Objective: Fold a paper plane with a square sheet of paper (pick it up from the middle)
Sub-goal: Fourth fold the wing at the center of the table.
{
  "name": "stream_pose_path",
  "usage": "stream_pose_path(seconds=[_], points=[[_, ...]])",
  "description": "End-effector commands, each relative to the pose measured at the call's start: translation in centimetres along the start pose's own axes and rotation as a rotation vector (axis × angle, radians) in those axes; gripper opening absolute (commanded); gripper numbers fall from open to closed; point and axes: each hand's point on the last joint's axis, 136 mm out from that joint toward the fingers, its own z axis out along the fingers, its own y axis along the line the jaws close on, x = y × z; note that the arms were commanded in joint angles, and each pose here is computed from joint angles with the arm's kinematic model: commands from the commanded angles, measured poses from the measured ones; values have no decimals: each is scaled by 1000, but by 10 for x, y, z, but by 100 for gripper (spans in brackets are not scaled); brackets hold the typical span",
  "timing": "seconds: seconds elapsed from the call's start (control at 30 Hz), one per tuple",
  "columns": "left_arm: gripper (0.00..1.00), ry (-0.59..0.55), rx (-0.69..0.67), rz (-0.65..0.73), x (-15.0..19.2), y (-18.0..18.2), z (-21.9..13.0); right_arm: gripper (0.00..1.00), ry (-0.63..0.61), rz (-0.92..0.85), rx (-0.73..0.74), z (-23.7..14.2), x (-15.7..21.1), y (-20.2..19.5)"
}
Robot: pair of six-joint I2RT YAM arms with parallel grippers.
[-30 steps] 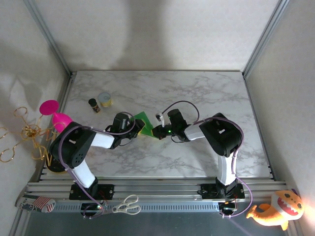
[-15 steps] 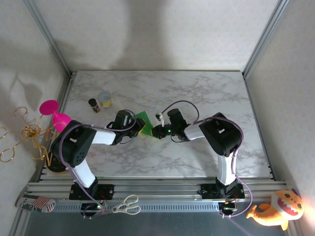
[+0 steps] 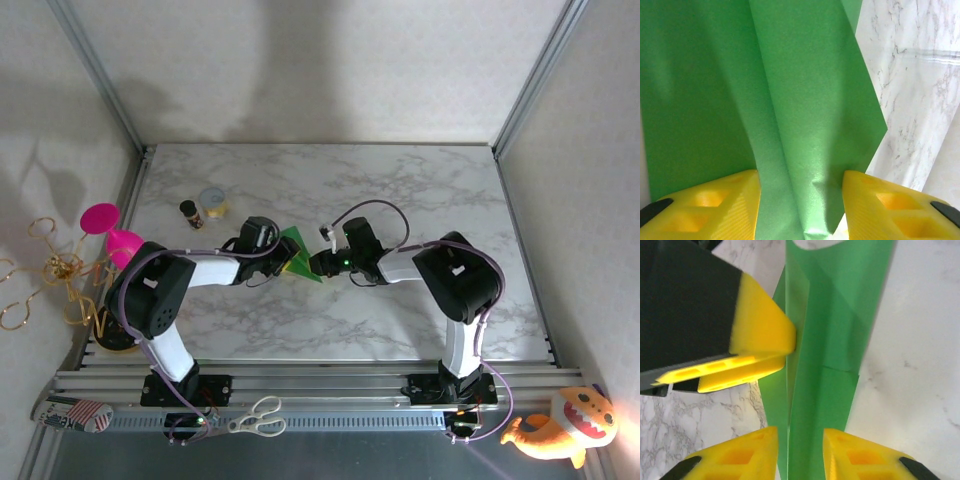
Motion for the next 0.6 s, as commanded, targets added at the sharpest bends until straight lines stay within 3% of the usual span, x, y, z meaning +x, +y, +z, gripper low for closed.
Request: stream_pose_path(seconds=[0.0, 0.23, 0.57], points=[[47, 13, -248, -4, 12, 65, 11, 33, -15, -32, 64, -12, -4, -5], [48, 20, -327, -28, 15, 80, 12, 37, 18, -94, 110, -6, 3, -2], [51, 34, -374, -33, 19, 90, 14, 34, 54, -152, 139, 8, 7, -2]])
